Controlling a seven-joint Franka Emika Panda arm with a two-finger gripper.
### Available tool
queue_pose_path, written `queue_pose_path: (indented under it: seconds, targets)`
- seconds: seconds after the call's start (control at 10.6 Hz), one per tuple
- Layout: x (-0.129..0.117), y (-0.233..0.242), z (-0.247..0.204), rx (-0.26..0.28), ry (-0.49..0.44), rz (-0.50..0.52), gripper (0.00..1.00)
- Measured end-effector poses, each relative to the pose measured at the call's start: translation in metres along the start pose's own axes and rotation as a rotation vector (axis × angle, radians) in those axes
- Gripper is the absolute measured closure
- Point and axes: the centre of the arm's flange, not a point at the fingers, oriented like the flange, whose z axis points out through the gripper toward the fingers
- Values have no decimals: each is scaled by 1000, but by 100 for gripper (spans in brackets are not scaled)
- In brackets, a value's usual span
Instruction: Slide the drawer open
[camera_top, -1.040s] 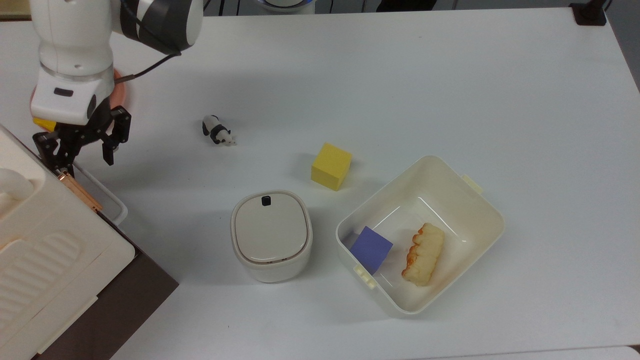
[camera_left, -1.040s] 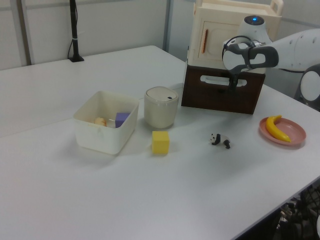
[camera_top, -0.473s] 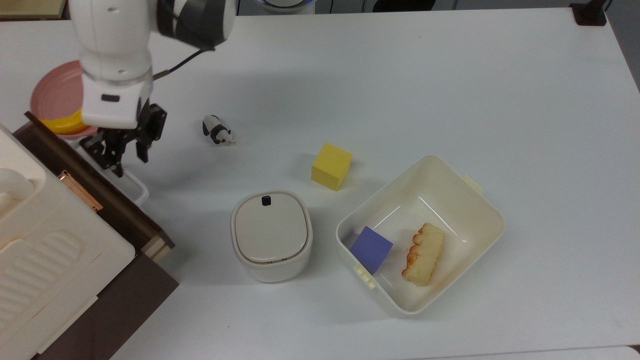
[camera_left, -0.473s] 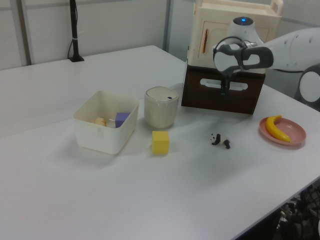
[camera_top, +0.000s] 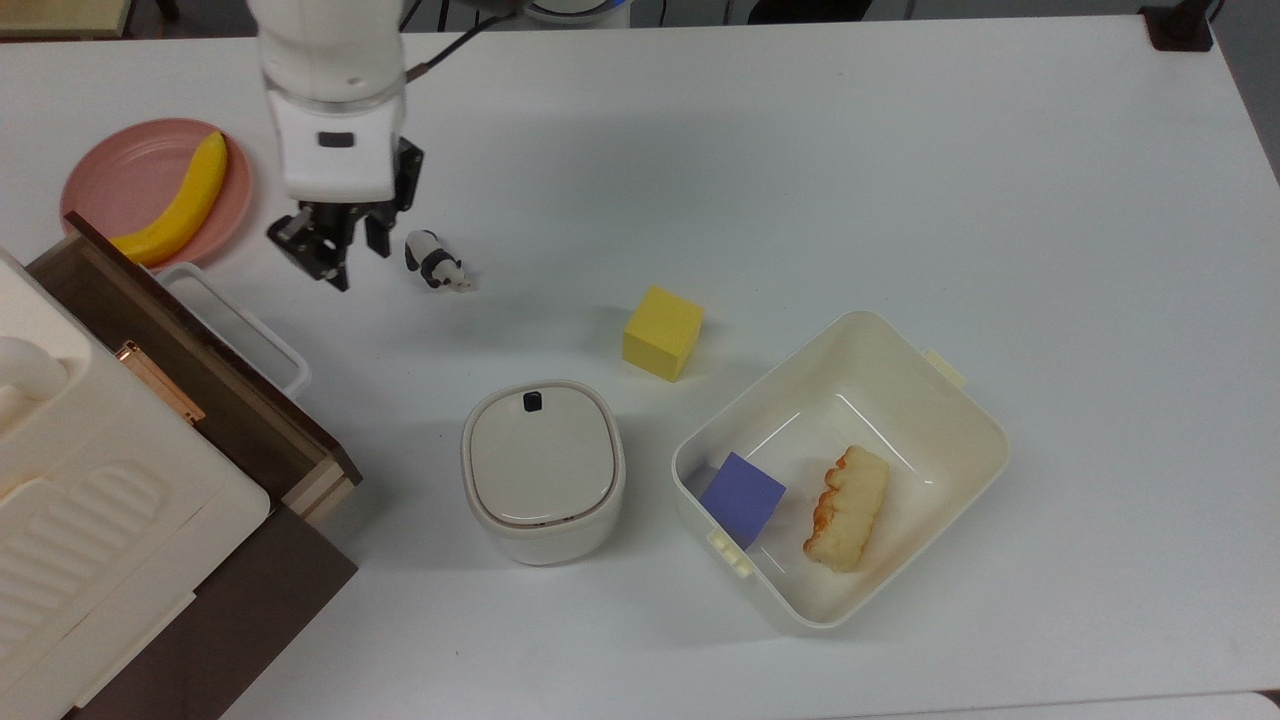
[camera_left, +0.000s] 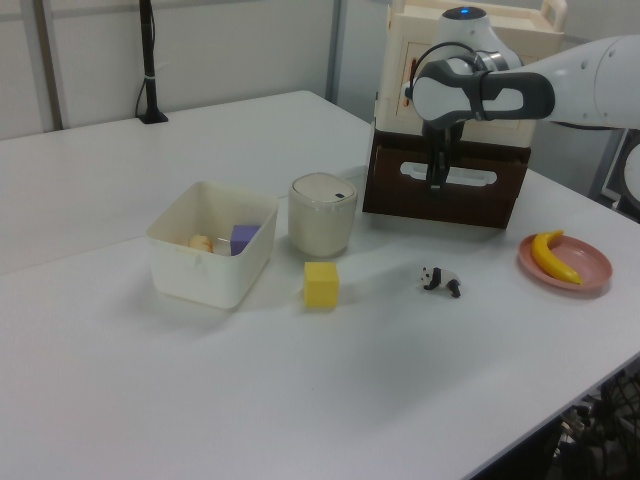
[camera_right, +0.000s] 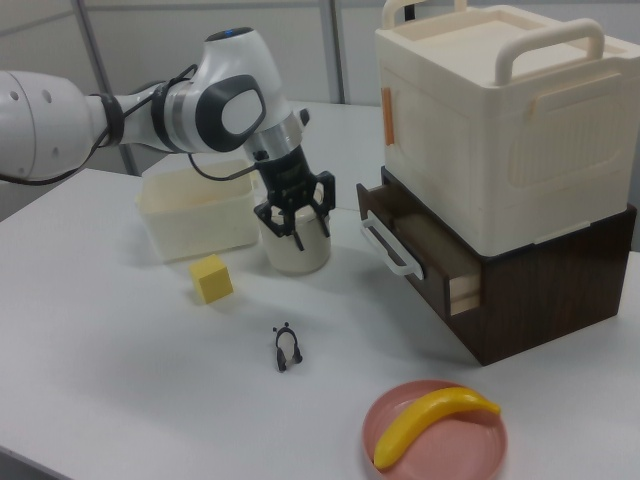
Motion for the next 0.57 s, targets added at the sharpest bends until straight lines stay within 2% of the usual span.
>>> queue_pose_path:
  seconds: [0.19,0.38,0.47,0.57]
  targets:
    - [11,-17,6,46,-21,-28,50]
    - [21,-39,-2,128,-58,-40,48]
    - [28,-56,-19,185,-56,6,44]
    - [33,-69,-37,216,-42,63,41]
